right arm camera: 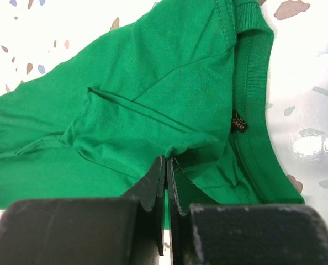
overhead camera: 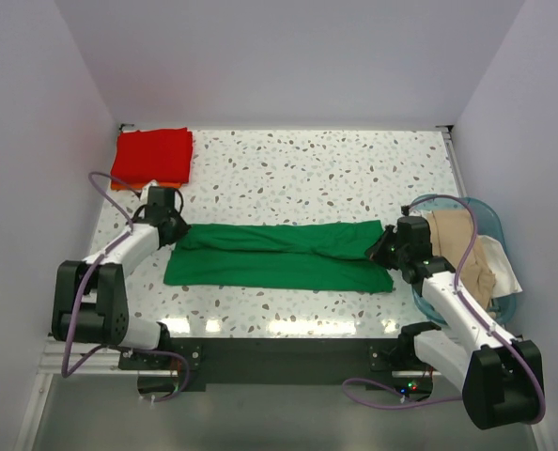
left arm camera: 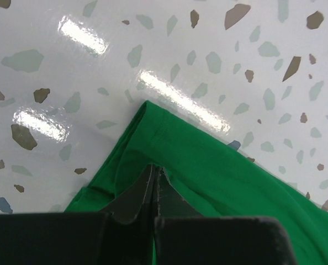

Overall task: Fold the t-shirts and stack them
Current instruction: Fold the tshirt

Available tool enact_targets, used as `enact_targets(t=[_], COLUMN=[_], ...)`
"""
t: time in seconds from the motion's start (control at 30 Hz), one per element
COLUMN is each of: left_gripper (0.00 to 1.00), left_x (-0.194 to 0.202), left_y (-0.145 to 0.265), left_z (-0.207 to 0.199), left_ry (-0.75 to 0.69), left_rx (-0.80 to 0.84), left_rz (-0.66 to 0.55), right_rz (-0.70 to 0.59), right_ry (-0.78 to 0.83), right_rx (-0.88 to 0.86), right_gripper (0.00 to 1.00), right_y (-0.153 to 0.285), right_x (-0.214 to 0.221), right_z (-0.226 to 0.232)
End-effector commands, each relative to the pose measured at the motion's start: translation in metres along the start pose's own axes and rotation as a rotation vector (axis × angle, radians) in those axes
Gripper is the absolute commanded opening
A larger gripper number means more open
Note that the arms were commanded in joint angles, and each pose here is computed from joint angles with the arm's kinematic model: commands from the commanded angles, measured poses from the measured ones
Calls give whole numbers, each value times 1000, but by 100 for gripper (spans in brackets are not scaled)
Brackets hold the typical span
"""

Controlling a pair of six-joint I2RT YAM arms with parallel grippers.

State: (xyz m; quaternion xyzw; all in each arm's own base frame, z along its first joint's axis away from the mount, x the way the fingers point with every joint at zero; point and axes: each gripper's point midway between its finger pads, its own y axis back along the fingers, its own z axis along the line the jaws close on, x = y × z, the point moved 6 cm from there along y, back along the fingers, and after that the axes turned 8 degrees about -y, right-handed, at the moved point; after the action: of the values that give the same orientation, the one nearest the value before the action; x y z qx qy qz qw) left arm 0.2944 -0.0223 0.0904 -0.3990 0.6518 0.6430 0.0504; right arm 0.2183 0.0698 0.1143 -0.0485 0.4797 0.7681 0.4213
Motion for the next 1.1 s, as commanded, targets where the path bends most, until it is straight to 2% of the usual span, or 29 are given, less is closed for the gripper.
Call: enact_targets(t=[0.0,0.23,0.4,0.57,0.8,0.97,1.07], left_gripper=[0,0,0,0,0,0,0], left_x=[-25,-33,-55,-84,-137,-170,-175], left_y=[17,25,23,20,13,-5,-15], left_z=[-14,-16,-21,-30,-58,-66,-68], left_ry=[-10,14,53,95,94,96,96], left_rx=[80,124,149,184,249,272,290], left_rz=[-88,-138,-198,-268,-373,-410,-404], right_rz=[-46,-85,-117,-190,-249,-293,-308], right_ry=[-6,-5,-1,11,39,38,48], right_rx=[-35,-45,-55,-91,-119,-130,-134], right_gripper=[0,0,0,0,0,0,0], right_y=[2,5,6,7,-21,-43,-50], right_x=[-8,-20,-36,-69,-118,-157,-172], right_z=[6,15,29,55,92,112,121])
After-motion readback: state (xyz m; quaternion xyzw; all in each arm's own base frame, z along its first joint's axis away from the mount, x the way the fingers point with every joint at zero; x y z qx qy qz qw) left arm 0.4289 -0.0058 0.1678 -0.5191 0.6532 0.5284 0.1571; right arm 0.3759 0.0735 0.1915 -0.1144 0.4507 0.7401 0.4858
